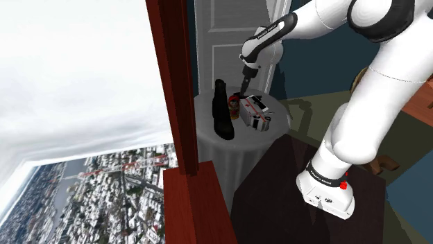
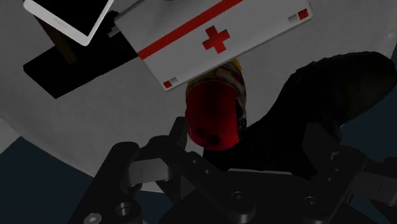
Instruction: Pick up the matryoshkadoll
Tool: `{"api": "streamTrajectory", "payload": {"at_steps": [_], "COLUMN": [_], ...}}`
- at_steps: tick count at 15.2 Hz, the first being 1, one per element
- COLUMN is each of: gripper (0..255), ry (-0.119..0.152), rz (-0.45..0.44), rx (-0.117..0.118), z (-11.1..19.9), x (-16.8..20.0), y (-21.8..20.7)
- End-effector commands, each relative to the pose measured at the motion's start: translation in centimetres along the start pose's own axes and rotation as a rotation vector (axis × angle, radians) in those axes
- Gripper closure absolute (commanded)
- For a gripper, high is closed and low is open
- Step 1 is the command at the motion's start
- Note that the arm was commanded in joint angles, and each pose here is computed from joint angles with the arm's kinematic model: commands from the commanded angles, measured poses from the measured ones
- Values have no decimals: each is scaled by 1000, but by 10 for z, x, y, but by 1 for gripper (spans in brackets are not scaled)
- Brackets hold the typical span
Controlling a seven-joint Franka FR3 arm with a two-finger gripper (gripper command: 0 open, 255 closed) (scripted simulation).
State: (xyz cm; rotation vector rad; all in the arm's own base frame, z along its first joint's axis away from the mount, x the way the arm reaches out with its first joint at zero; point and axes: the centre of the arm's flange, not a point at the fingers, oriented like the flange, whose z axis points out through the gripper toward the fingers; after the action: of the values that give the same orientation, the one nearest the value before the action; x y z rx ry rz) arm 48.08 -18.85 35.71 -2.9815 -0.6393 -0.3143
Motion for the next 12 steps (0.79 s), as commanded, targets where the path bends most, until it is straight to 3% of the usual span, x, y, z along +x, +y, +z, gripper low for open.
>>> {"api": "streamTrajectory", "payload": {"at_steps": [1,2,11,12], "gripper": [0,0,0,255], "ry": [25,35,35,35], "rz": [-41,-58,-58,-58], "rx": [8,12,12,12], "z": [18,25,64,64], "x": [12,17,9,9], "y": [16,23,24,24]}}
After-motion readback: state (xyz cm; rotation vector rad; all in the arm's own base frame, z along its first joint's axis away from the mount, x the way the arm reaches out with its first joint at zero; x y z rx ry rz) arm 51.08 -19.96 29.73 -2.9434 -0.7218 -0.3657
